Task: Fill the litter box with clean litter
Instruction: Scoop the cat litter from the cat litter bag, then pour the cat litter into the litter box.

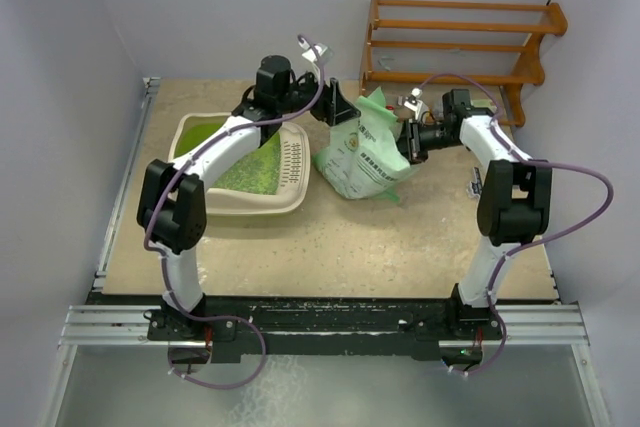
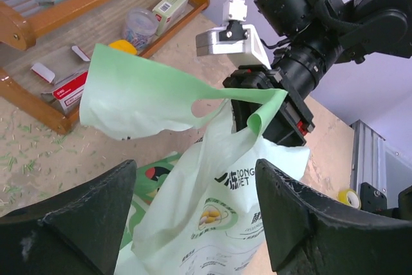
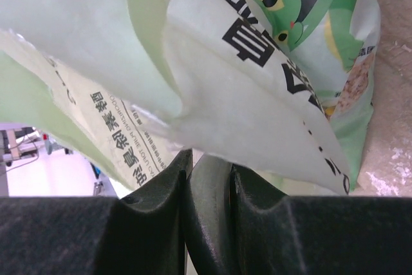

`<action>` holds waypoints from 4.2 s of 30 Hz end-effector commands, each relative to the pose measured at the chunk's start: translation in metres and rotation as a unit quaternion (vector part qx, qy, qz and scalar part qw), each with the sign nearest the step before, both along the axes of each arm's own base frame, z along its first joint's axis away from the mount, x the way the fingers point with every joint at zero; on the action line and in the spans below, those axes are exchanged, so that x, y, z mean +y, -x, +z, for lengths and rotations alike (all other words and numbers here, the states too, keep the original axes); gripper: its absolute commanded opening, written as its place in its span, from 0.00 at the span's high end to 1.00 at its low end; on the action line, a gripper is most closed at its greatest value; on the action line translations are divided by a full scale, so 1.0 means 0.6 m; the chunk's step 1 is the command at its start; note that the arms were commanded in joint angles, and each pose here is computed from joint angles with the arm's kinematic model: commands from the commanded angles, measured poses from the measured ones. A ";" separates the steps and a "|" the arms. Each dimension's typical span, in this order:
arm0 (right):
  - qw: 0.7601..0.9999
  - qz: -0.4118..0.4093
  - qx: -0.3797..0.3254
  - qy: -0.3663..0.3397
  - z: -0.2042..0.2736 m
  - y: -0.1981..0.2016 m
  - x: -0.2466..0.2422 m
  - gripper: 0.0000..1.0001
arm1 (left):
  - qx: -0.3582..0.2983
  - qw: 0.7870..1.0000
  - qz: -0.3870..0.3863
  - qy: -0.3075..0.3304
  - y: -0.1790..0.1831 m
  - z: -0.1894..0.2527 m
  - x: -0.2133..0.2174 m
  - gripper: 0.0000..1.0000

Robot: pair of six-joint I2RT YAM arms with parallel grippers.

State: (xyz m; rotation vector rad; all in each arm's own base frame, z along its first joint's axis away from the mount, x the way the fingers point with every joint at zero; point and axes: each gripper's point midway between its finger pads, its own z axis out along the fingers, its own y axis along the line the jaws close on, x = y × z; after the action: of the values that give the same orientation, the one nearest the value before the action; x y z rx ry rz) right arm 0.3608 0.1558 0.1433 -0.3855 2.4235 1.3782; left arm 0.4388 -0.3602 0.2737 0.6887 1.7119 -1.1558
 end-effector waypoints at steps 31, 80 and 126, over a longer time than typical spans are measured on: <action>0.991 -0.054 -0.043 -0.118 0.213 0.068 -0.124 1.00 | -0.104 0.992 0.065 0.043 0.075 0.178 0.085 0.25; 0.965 -0.192 -0.096 -0.148 0.278 0.119 -0.252 1.00 | -0.121 0.984 0.095 0.090 0.165 0.278 0.139 0.26; 0.974 -0.117 -0.121 -0.150 0.419 0.094 -0.123 1.00 | -0.122 0.981 0.125 0.082 0.172 0.288 0.159 0.30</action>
State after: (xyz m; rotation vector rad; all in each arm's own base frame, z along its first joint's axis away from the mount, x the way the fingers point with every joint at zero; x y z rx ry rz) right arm 0.2882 0.0722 0.3577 -0.1224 2.0838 1.4849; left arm 0.3465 -0.2754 0.4131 0.4791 1.5270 -1.0073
